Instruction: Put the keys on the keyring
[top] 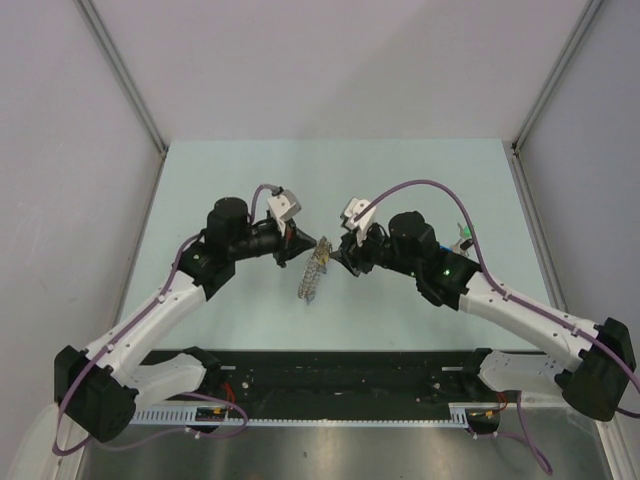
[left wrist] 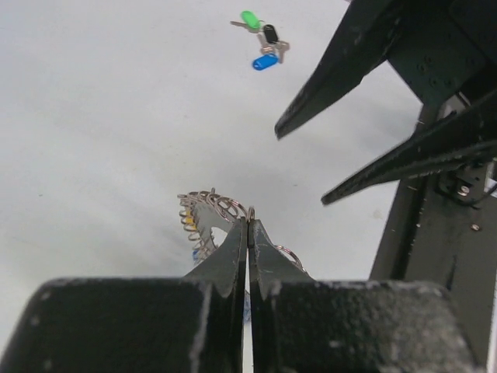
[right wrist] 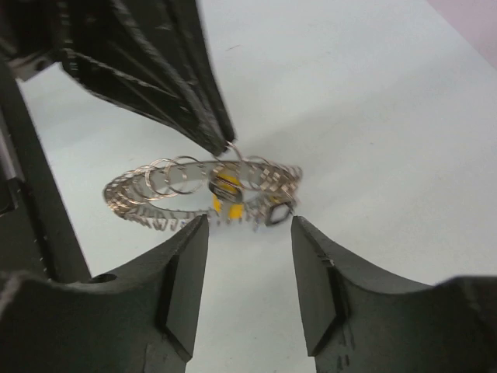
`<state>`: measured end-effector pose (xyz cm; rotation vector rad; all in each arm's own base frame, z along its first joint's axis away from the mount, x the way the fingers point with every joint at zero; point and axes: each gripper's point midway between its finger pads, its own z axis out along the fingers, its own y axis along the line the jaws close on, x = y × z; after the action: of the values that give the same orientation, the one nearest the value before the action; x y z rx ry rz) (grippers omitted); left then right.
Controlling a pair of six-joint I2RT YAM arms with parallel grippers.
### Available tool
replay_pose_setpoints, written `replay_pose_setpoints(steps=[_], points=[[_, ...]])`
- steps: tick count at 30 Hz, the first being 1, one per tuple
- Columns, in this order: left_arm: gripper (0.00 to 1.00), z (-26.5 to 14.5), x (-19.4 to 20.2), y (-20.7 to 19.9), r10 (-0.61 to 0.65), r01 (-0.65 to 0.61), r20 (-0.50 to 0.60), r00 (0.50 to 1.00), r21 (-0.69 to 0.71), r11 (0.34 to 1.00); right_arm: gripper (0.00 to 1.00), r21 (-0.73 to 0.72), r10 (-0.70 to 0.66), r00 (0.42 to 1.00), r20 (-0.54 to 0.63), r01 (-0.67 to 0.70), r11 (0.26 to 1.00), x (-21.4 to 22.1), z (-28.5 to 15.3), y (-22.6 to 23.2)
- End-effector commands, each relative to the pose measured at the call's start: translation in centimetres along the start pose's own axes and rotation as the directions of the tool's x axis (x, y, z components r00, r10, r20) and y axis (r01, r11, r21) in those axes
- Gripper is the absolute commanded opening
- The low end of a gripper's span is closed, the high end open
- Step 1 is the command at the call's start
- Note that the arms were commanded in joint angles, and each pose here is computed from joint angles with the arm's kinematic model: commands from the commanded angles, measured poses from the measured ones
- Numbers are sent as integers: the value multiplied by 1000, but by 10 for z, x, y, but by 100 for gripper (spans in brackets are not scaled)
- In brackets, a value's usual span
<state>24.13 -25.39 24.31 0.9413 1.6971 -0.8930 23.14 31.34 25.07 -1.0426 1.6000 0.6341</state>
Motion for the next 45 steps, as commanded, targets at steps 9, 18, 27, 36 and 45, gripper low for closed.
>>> replay_pose_setpoints(steps=[9,18,27,36,45], points=[[0,-11,-46,66,-12,30,76,997,-241,970,92,279,327,934,145,-356,892,-12,-47,-90],[0,1,-67,97,-61,91,106,992,-309,947,100,367,329,932,155,-363,856,-7,-83,-107],[1,16,-118,130,-37,115,239,970,-323,939,100,425,296,943,154,-334,842,-6,-102,-115],[2,25,-58,144,-92,178,240,966,-365,914,100,448,297,944,142,-329,831,-2,-118,-111],[8,17,59,140,-281,333,181,942,-452,827,99,450,296,945,138,-326,831,2,-129,-104]])
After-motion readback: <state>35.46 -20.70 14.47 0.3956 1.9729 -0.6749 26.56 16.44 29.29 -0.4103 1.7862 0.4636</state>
